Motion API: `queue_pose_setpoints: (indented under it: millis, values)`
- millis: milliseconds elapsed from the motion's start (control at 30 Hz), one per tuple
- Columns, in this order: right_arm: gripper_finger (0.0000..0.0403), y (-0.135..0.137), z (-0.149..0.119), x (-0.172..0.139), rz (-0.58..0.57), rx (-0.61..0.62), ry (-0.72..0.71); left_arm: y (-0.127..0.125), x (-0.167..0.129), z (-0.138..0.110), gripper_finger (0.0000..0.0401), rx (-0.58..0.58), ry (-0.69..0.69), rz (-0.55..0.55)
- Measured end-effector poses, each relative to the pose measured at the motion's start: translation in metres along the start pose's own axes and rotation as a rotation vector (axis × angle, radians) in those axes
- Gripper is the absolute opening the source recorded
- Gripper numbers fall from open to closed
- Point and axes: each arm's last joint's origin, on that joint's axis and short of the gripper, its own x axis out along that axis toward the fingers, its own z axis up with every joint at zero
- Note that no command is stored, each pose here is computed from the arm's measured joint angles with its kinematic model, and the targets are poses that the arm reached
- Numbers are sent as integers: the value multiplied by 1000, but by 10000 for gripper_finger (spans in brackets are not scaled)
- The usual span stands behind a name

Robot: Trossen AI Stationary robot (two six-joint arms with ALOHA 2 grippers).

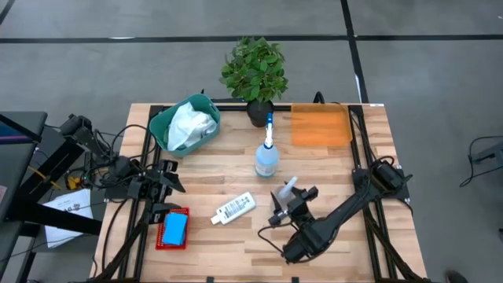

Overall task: Pick & Place Kitchen Items
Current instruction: Put the transparent bottle into the orange bin

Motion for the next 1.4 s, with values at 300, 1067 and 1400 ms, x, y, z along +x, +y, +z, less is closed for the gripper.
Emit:
queue_pose_setpoints:
  millis: [300,1067,1400]
  values:
    - [267,-1,14,-13,-13,-19,125,0,0,0,205,0,0,0]
    - [267,-14,19,-42,6,4,227,0,0,-1,205,2,6,-3]
    - [267,-33,46,-77,147,251,156,0,0,-1,205,1,6,-3]
